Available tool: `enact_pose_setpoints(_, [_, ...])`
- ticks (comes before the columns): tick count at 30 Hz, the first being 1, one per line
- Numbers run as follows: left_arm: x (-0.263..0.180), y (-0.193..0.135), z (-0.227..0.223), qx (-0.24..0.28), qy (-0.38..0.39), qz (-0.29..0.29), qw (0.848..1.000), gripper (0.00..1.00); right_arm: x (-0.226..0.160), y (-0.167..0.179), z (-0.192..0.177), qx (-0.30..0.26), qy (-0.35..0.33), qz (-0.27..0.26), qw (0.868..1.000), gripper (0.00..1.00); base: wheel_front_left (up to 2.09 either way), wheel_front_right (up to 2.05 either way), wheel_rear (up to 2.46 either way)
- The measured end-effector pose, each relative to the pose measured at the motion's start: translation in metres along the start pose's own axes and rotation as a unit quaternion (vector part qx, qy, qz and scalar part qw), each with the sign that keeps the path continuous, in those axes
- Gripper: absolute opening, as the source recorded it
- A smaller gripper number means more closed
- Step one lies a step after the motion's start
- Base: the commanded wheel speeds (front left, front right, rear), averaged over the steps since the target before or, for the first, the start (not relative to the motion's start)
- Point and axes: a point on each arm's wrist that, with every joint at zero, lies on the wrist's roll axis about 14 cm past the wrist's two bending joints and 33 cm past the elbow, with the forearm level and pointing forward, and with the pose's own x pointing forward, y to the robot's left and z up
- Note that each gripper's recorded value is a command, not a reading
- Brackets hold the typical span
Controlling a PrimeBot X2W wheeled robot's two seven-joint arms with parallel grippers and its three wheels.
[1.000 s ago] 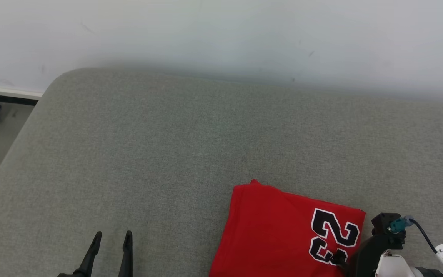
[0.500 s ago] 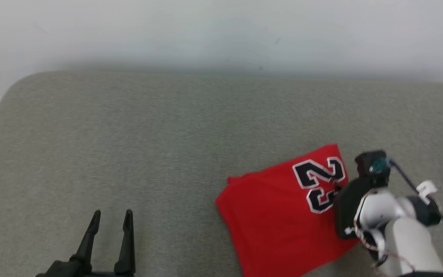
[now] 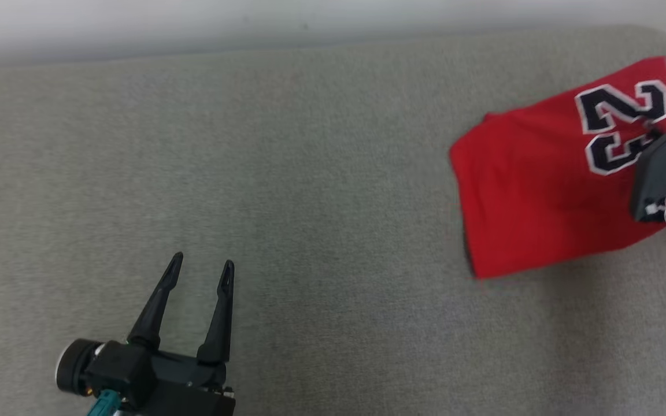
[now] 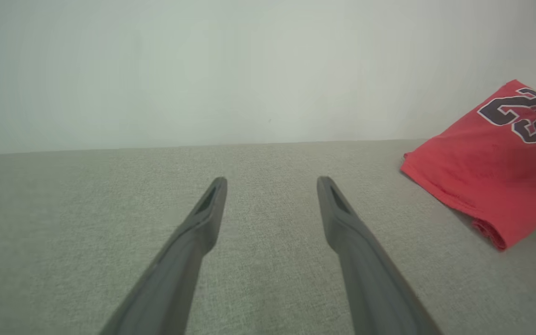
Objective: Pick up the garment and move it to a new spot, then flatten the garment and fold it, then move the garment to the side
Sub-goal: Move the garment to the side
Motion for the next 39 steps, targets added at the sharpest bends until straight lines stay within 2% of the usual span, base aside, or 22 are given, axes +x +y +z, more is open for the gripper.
enact_pose_setpoints(1, [0.000,0.000,0.000,0.000,0.000,0.000,1.000,1.00,0.000,0.000,0.000,0.000,0.000,0.000,1.000,0.00,0.00,0.00,0.00])
enact_pose_setpoints(6, [0.020,-0.010,-0.027,0.005,0.027,-0.041,0.999,1.00,0.015,-0.042,-0.008,0.012,0.010,-0.055,0.998,0.00,0.00,0.00,0.00])
enact_pose_setpoints(9, [0.033,-0.015,-0.049,0.002,0.050,-0.066,0.997,1.00,0.025,-0.081,-0.025,0.001,0.032,-0.106,0.994,0.00,0.00,0.00,0.00])
enact_pose_setpoints(11, [0.036,-0.018,-0.060,-0.002,0.062,-0.075,0.995,1.00,0.027,-0.099,-0.026,-0.011,0.029,-0.132,0.991,0.00,0.00,0.00,0.00])
enact_pose_setpoints(15, [0.040,-0.021,-0.079,-0.005,0.087,-0.091,0.992,1.00,0.030,-0.135,-0.023,-0.076,0.022,-0.185,0.979,0.00,0.00,0.00,0.00])
enact_pose_setpoints(20, [0.042,-0.025,-0.091,-0.010,0.101,-0.104,0.989,1.00,0.038,-0.157,-0.019,-0.125,0.004,-0.218,0.968,0.00,0.00,0.00,0.00])
enact_pose_setpoints(25, [0.041,-0.021,-0.097,-0.010,0.110,-0.101,0.989,1.00,0.046,-0.168,-0.031,-0.141,0.020,-0.238,0.961,0.00,0.00,0.00,0.00])
enact_pose_setpoints(26, [0.040,-0.020,-0.097,-0.010,0.111,-0.098,0.989,1.00,0.047,-0.168,-0.031,-0.142,0.016,-0.240,0.960,0.05,0.00,0.00,0.00])
enact_pose_setpoints(27, [0.040,-0.019,-0.097,-0.010,0.111,-0.097,0.989,1.00,0.048,-0.168,-0.031,-0.144,0.013,-0.243,0.959,0.30,0.00,0.00,0.00])
enact_pose_setpoints(28, [0.039,-0.019,-0.098,-0.010,0.111,-0.096,0.989,1.00,0.049,-0.169,-0.034,-0.144,0.015,-0.246,0.959,0.42,0.00,0.00,0.00])
enact_pose_setpoints(29, [0.039,-0.018,-0.098,-0.011,0.112,-0.095,0.989,1.00,0.051,-0.167,-0.036,-0.139,0.015,-0.245,0.959,0.80,0.00,0.00,0.00])
enact_pose_setpoints(30, [0.039,-0.017,-0.098,-0.012,0.112,-0.094,0.989,1.00,0.052,-0.164,-0.039,-0.134,0.013,-0.243,0.961,1.00,0.00,0.00,0.00])
enact_pose_setpoints(39, [0.040,-0.019,-0.082,-0.010,0.085,-0.091,0.992,1.00,0.053,-0.146,-0.032,-0.118,-0.026,-0.226,0.967,1.00,0.00,0.00,0.00])
